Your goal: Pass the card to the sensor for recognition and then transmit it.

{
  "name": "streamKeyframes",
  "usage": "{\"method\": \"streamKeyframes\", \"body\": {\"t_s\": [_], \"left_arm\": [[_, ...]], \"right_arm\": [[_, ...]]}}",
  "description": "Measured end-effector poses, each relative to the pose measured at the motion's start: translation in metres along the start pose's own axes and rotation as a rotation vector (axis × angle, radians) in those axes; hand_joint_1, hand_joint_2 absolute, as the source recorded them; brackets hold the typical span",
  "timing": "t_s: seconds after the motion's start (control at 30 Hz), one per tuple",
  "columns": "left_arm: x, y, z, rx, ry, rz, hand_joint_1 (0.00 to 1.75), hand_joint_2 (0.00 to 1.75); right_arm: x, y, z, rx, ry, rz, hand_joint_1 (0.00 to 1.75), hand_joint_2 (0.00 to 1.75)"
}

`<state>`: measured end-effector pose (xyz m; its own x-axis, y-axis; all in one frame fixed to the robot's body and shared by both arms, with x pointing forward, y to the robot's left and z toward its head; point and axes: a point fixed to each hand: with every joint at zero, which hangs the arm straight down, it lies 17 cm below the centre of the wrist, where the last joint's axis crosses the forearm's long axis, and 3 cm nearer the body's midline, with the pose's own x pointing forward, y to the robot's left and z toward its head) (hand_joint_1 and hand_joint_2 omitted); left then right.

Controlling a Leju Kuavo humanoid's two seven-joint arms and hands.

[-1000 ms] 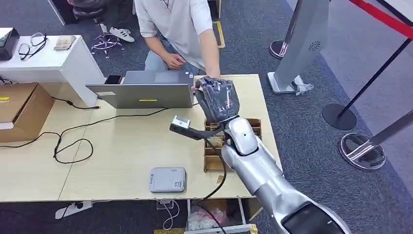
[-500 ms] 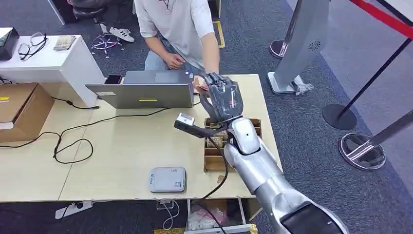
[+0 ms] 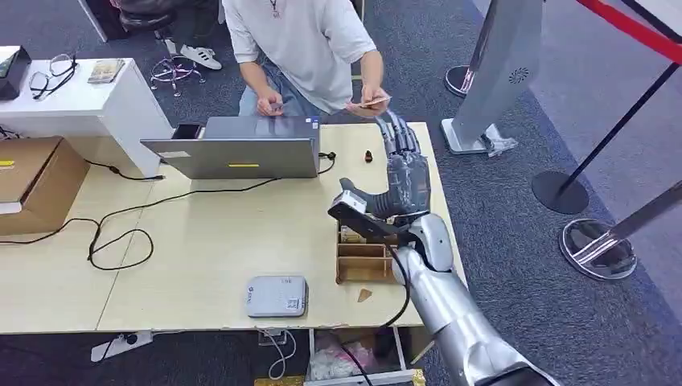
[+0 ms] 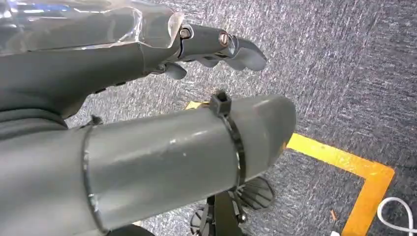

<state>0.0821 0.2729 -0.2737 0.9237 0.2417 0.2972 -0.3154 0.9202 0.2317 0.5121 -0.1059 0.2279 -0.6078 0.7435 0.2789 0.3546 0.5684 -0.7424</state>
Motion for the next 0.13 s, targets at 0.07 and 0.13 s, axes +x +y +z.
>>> {"method": "streamKeyframes", "body": {"t_s": [0.07,0.13], "left_arm": [[-0.001,-0.002,0.001,0.008,0.010,0.008,0.00,0.00],[0.002,-0.003,0.001,0.021,0.010,0.016,0.00,0.00]], "right_arm": [[0.004,-0.003,0.000,-0.020,0.025,-0.111,0.00,0.00],[0.013,-0.001,0.000,-0.016,0.028,-0.205,0.00,0.00]]}}
